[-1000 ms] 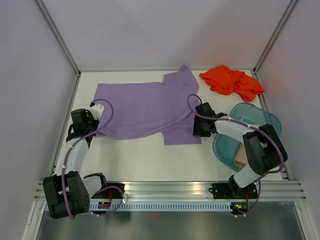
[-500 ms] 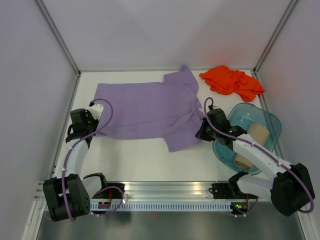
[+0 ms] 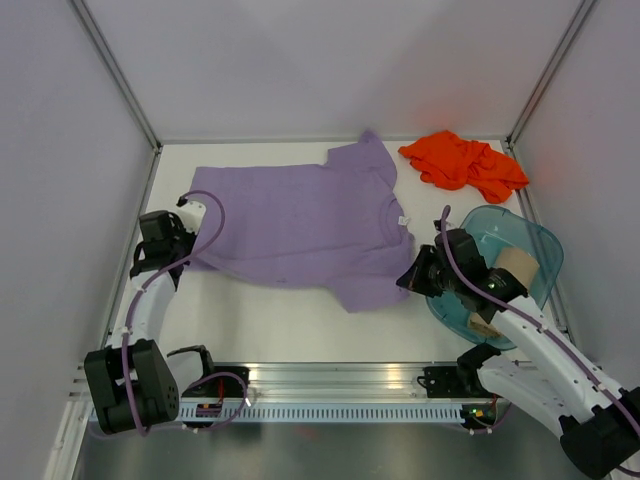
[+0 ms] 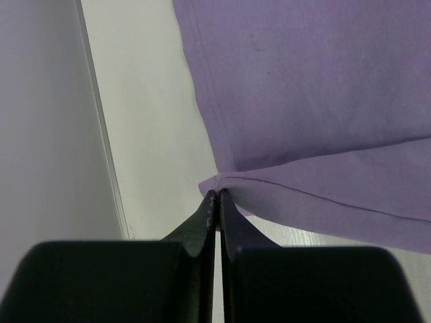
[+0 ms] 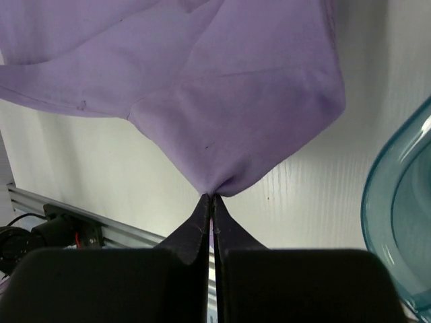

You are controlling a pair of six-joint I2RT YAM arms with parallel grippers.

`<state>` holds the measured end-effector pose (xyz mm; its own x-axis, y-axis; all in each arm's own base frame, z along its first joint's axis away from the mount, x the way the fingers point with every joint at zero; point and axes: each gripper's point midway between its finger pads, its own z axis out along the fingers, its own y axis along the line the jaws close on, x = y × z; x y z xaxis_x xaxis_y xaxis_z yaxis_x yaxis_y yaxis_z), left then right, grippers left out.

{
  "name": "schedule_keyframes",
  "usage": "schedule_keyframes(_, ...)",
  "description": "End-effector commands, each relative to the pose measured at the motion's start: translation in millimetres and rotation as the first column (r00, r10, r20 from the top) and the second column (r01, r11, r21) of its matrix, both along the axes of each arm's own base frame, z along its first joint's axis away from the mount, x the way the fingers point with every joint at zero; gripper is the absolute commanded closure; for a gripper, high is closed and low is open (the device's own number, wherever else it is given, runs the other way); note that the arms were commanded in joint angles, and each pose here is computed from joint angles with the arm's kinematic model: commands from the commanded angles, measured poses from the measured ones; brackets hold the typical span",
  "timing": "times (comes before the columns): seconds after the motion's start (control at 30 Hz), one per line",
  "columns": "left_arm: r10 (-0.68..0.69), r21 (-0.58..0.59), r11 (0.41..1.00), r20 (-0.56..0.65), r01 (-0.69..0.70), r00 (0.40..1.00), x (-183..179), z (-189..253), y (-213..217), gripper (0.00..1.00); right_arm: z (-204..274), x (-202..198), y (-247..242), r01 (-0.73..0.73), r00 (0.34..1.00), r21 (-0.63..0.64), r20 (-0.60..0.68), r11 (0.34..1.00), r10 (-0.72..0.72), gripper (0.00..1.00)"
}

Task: Roll the t-shirts
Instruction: Flatten the tshirt, then fold the tshirt

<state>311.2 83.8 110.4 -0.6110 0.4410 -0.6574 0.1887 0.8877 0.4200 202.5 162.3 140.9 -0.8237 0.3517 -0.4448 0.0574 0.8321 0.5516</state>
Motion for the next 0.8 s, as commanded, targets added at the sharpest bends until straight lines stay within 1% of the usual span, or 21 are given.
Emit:
schedule_keyframes(0.0,0.008,0.004,1.0,0.058,-0.009,0.998,13.5,22.4,3.6,0.98,-10.1,-27.1,-4.0,0.014,0.994,0.009,-0.106,1.0,-0.013,1.0)
schedule_keyframes(0.1,0.002,-0.002,1.0,0.055,-0.002,0.999,14.0,21.3,2.3,0.98,-29.7,-38.8,-0.8,-0.008,0.989,0.019,-0.148,1.0,0.011,1.0)
schedule_keyframes(0.17,-0.006,-0.003,1.0,0.052,0.007,0.999,14.1,19.8,1.1,0.98,-29.1,-29.0,-2.3,-0.004,0.993,-0.01,-0.119,1.0,0.002,1.0)
schedule_keyframes(0.23,-0.012,-0.007,1.0,0.037,0.012,0.999,13.4,14.4,0.3,0.98,-21.8,-9.4,-3.4,-0.009,0.999,-0.054,-0.045,0.999,0.007,1.0)
schedule_keyframes(0.3,-0.018,-0.009,1.0,0.033,0.019,0.999,14.8,13.1,-0.5,0.98,-7.4,15.3,6.8,-0.03,0.999,-0.067,0.009,0.997,0.031,1.0)
schedule_keyframes(0.33,-0.02,-0.011,1.0,0.026,0.02,0.999,15.9,10.4,-0.7,0.98,-5.0,25.8,7.2,-0.054,0.998,-0.101,0.037,0.993,0.058,1.0)
schedule_keyframes(0.37,-0.022,-0.006,1.0,0.023,0.022,0.999,17.2,9.9,0.0,0.98,-1.8,43.8,8.5,-0.044,0.997,-0.139,0.052,0.989,0.051,1.0)
schedule_keyframes(0.43,-0.014,0.002,1.0,0.019,0.014,1.0,22.3,7.2,3.9,0.98,12.5,73.1,10.1,-0.048,0.99,-0.165,0.12,0.985,0.069,1.0)
schedule_keyframes(0.47,-0.013,0.008,1.0,0.016,0.013,1.0,24.6,7.0,4.8,0.98,4.0,82.0,12.8,-0.064,0.992,-0.167,0.094,0.984,0.08,0.99)
schedule_keyframes(0.5,-0.01,0.012,1.0,0.018,0.01,1.0,29.2,8.9,7.0,0.98,8.5,96.3,14.9,-0.061,0.989,-0.156,0.125,0.986,0.081,1.0)
schedule_keyframes(0.53,-0.006,0.016,1.0,0.016,0.005,1.0,31.8,8.8,8.6,0.98,15.0,113.2,7.1,-0.032,0.987,-0.155,0.149,0.987,0.056,1.0)
schedule_keyframes(0.57,-0.001,0.013,1.0,-0.003,0.001,1.0,35.3,2.6,10.1,0.98,7.2,122.6,5.8,-0.035,0.989,-0.164,0.133,0.986,0.057,1.0)
schedule_keyframes(0.63,0.008,0.015,1.0,0.001,-0.008,1.0,42.9,5.5,13.0,0.98,17.4,150.8,-3.8,0.011,0.981,-0.184,0.191,0.983,0.025,1.0)
schedule_keyframes(0.67,0.01,0.015,1.0,-0.011,-0.01,1.0,46.4,0.6,14.3,0.98,9.8,159.1,-4.3,0.003,0.981,-0.211,0.189,0.977,0.038,1.0)
schedule_keyframes(0.73,0.013,0.005,1.0,-0.003,-0.013,1.0,54.5,3.7,14.8,0.98,18.0,177.6,-0.3,0.0,0.972,-0.211,0.23,0.977,0.049,1.0)
schedule_keyframes(0.77,0.017,0.003,1.0,-0.001,-0.017,1.0,57.7,4.5,15.6,0.98,10.3,184.5,1.1,-0.007,0.975,-0.223,0.216,0.975,0.056,1.0)
